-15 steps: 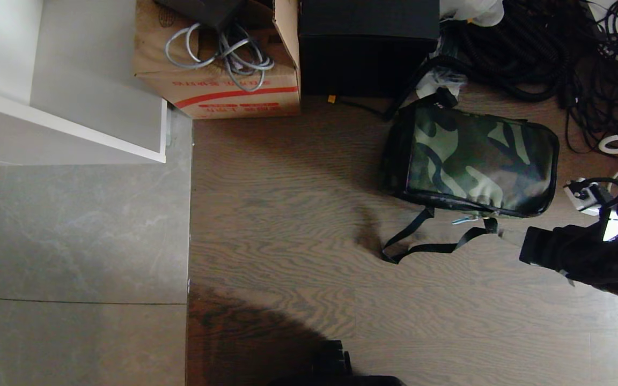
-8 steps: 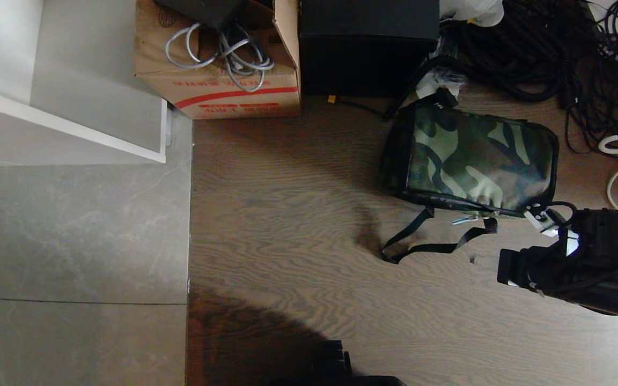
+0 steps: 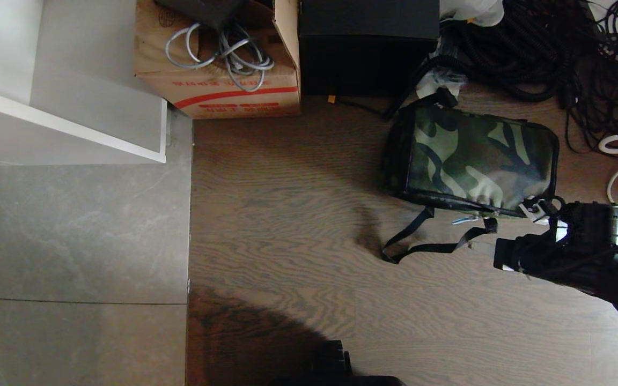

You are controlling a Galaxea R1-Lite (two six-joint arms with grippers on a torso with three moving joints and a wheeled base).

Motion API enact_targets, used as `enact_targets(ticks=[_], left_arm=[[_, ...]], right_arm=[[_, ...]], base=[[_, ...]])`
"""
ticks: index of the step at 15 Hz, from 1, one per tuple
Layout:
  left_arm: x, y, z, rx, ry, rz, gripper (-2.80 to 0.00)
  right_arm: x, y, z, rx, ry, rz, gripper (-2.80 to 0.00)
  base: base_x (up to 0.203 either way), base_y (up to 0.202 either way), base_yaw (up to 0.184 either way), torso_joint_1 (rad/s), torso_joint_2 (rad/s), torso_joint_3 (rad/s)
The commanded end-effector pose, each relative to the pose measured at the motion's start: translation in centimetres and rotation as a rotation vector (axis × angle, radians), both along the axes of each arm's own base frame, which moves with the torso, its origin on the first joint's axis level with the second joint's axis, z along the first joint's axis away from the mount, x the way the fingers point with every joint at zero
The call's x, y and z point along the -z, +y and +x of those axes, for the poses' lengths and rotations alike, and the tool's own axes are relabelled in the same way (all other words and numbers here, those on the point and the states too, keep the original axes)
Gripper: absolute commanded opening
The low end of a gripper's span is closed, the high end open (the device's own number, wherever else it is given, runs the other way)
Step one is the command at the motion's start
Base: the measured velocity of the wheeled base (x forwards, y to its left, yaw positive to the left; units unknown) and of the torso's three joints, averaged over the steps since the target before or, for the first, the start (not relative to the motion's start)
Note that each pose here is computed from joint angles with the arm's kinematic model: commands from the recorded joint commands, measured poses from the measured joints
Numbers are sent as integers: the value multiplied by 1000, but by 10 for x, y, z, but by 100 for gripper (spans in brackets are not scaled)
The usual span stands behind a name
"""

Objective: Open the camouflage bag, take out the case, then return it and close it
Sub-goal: Open the top of the storage box

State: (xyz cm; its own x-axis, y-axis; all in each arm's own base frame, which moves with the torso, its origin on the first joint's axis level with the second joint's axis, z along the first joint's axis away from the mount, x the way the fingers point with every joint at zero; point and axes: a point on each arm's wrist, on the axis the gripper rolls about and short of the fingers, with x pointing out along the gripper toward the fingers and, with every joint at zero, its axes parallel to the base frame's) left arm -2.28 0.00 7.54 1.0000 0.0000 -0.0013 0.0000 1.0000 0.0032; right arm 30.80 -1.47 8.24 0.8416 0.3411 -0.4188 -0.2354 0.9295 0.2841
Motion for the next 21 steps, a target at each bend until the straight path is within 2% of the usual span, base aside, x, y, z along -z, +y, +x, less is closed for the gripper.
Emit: enact_targets(ticks=[1, 6, 14, 21], left_arm=[[0, 0, 0, 0, 0, 0, -280], [0, 0, 0, 0, -1, 0, -280], [0, 0, 0, 0, 0, 0, -280], [0, 0, 0, 0, 0, 0, -280]], right_arm=[[6, -2, 7, 1, -3, -2, 0], [14, -4, 21, 0, -149, -20, 0], [12, -7, 40, 6, -234, -26, 0], [22, -7, 43, 9, -256, -25, 0]], base=[[0, 0, 0, 0, 0, 0], [0, 0, 0, 0, 0, 0], [0, 0, 0, 0, 0, 0], [0, 0, 0, 0, 0, 0]])
